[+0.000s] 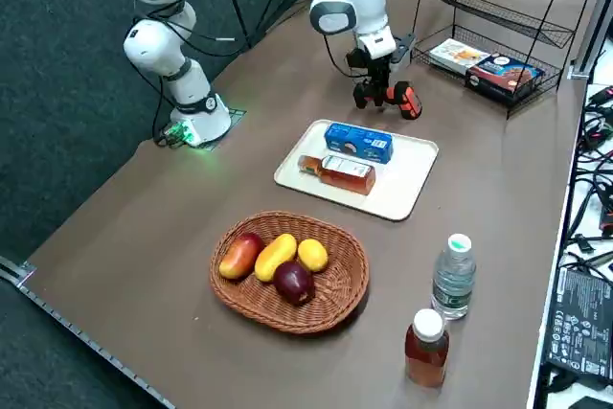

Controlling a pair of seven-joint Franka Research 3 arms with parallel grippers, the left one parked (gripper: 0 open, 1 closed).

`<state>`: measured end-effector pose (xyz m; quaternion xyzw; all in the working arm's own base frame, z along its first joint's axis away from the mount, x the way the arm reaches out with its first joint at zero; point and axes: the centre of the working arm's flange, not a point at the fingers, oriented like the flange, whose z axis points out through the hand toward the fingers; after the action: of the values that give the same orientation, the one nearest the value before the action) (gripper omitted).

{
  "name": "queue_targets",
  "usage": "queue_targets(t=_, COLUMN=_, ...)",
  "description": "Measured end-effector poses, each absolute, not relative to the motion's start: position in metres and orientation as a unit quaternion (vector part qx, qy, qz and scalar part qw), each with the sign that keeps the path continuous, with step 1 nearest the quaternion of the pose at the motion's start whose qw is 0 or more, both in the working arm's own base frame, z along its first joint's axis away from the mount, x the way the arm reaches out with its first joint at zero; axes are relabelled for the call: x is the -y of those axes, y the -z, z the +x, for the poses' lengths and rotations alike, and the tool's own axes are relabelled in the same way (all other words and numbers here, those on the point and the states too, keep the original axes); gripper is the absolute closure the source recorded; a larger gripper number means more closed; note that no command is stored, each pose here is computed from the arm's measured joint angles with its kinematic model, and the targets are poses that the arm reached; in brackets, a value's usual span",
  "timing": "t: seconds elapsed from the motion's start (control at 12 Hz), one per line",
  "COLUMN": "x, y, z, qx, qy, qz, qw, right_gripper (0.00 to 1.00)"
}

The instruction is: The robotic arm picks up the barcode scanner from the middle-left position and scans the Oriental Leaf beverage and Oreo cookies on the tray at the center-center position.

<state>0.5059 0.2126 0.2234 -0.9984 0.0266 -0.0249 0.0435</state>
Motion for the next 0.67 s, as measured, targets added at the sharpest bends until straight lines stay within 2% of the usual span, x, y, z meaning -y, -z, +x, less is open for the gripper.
queue_targets(t=0.08, x=-0.213, y=-0.224, z=0.506, qx=-0.027, qy=0.025, qz=-0.998, qw=0.044, right_gripper=0.51)
queue_targets(t=0.42, x=-0.215, y=-0.231, z=0.512, qx=-0.027, qy=0.021, qz=-0.999, qw=0.042, right_gripper=0.07)
queue_targets(t=0.5, x=-0.216, y=-0.238, z=0.517, qx=-0.027, qy=0.010, qz=-0.999, qw=0.037, right_gripper=0.00)
queue_targets(t=0.67, x=-0.219, y=-0.262, z=0.531, qx=-0.027, qy=-0.018, qz=-0.999, qw=0.025, right_gripper=0.00)
